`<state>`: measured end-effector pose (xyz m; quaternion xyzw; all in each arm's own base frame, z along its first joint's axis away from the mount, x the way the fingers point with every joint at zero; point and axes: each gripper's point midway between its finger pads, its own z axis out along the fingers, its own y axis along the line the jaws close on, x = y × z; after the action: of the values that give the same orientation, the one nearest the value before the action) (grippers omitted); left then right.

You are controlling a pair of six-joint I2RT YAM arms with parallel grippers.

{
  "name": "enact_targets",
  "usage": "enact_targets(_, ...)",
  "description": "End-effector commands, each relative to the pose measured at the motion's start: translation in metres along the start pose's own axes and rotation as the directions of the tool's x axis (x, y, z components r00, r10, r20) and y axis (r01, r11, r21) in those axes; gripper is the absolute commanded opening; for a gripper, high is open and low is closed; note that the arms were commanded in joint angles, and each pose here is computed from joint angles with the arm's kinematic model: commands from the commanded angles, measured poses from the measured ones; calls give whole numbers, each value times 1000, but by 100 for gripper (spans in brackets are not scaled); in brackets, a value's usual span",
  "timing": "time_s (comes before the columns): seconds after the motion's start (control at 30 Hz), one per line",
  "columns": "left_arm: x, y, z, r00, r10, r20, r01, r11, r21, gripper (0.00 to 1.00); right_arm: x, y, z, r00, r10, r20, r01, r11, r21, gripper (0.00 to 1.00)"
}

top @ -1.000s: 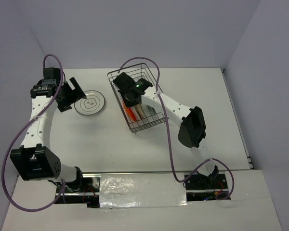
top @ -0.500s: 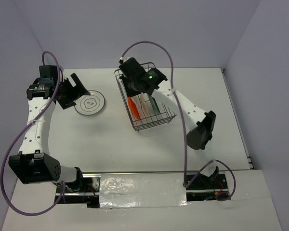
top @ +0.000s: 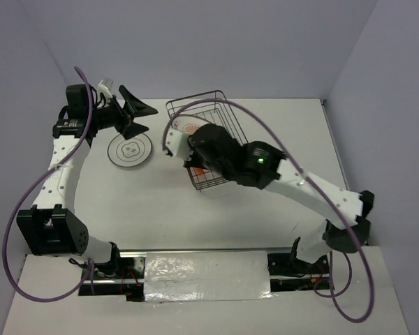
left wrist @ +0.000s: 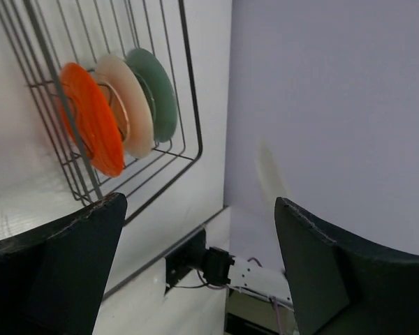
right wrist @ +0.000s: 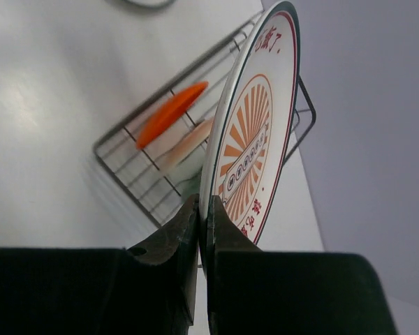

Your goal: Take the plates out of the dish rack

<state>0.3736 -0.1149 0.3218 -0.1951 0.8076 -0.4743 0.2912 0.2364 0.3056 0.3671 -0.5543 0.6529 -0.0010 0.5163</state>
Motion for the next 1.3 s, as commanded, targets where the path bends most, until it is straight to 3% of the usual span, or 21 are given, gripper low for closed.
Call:
enact_targets(0.0,12,-35,-9,999,32,-44,-25,988,156,100,22,3,41,951,-257,-170,269,962,49,0)
enact_targets(0.23,34,-9,2,993,-39,-115,52,993,107,100,1,22,67,935,-314,-163,328,943,62,0)
enact_targets(0.57,48,46,14,984,-63,-169,47,994,-98,86,-26,42,92,945,-303,-126,312,948,58,0)
enact_targets(0.63,50,44,14,981,-65,-181,52,996,-77,66,-27,48,98,945,-303,-125,310,950,46,0)
enact_targets(0.67,47,39,14,984,-55,-170,46,997,-58,39,-27,50,103,947,-295,-126,304,951,53,0)
enact_targets(0.77,46,34,16,984,-42,-173,40,999,-16,0,-29,49,109,954,-270,-128,282,956,78,0)
enact_targets(0.8,45,33,16,984,-45,-170,43,999,-15,0,-33,45,110,962,-245,-120,258,961,102,7)
enact_targets(0.83,40,36,15,988,-43,-151,40,999,-22,0,-37,39,109,969,-218,-115,232,965,125,42)
enact_targets(0.9,25,55,9,997,-48,-66,39,992,-124,0,-41,17,105,992,-81,-96,100,973,209,97)
enact_targets(1.0,-27,104,-23,980,-25,197,90,941,-327,0,-49,-34,70,965,258,38,-259,927,272,100)
enact_targets(1.03,-48,120,-38,958,-21,285,128,924,-360,0,-52,-49,45,892,433,129,-451,857,248,100)
enact_targets(1.07,-64,133,-50,930,14,367,148,900,-410,0,-46,-62,38,839,520,162,-543,817,191,100)
enact_targets(1.17,-99,165,-63,873,79,481,185,859,-477,0,-24,-76,7,705,675,216,-707,694,137,100)
enact_targets(1.27,-122,205,-53,855,68,514,239,828,-508,2,7,-84,-15,671,715,194,-741,649,170,100)
